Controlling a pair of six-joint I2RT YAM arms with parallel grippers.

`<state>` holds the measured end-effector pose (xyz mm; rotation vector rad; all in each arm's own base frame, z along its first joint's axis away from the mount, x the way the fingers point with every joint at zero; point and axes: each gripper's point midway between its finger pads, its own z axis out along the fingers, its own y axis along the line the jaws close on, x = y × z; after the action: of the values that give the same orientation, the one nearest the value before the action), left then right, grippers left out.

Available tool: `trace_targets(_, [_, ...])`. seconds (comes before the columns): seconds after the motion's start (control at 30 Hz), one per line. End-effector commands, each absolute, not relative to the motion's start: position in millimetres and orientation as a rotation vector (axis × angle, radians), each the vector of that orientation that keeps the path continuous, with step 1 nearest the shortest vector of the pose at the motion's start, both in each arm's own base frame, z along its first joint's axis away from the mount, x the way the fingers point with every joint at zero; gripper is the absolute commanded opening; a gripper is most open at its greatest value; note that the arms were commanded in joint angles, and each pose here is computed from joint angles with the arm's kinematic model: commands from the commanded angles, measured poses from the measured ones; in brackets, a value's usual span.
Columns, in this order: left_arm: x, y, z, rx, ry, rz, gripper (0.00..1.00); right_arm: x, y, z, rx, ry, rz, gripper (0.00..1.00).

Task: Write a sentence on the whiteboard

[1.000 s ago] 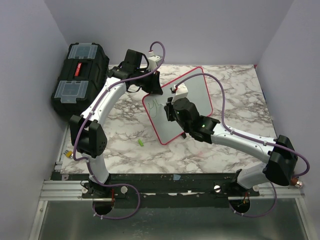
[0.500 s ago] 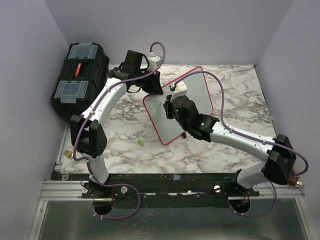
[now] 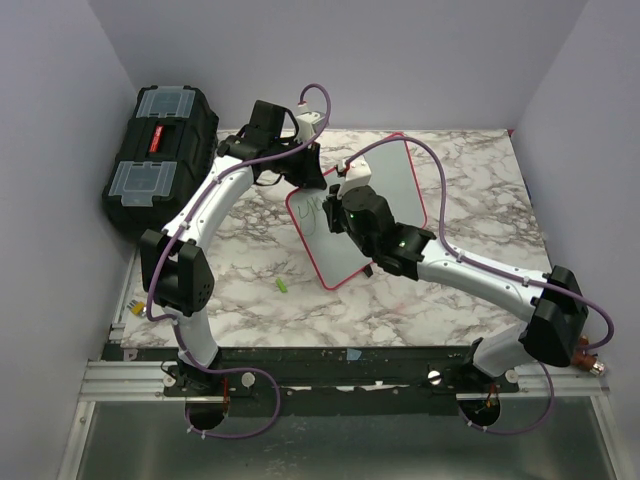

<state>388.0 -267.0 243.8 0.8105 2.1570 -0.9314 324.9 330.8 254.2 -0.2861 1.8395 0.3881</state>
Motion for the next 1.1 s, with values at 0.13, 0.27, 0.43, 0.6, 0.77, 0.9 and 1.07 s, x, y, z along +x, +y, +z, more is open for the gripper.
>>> trace_targets(0.13, [387, -267, 259, 0.828, 2.084, -0.871, 0.0, 325, 345, 258, -0.318, 1.834, 0.446, 0.01])
trace_targets(0.27, [388, -269, 258, 0.827, 2.085, -0.88, 0.0, 325, 351, 262, -0.317, 1.816, 0.482, 0.01])
trace_targets(0.43, [388, -271, 257, 0.832, 2.086, -0.888, 0.0, 323, 353, 262, -0.321, 1.814, 0.502, 0.01])
trace_targets(0.6, [388, -270, 257, 0.83, 2.093, -0.879, 0.0, 324, 351, 262, -0.316, 1.817, 0.49, 0.01])
trace_targets(0.77, [389, -269, 257, 0.83, 2.1, -0.865, 0.0, 323, 342, 261, -0.305, 1.822, 0.457, 0.01])
trace_targets(0.9, [392, -266, 254, 0.822, 2.121, -0.833, 0.0, 317, 333, 263, -0.311, 1.834, 0.447, 0.0])
trace_targets(1.07, [391, -266, 254, 0.838, 2.112, -0.837, 0.0, 306, 321, 277, -0.295, 1.817, 0.483, 0.01])
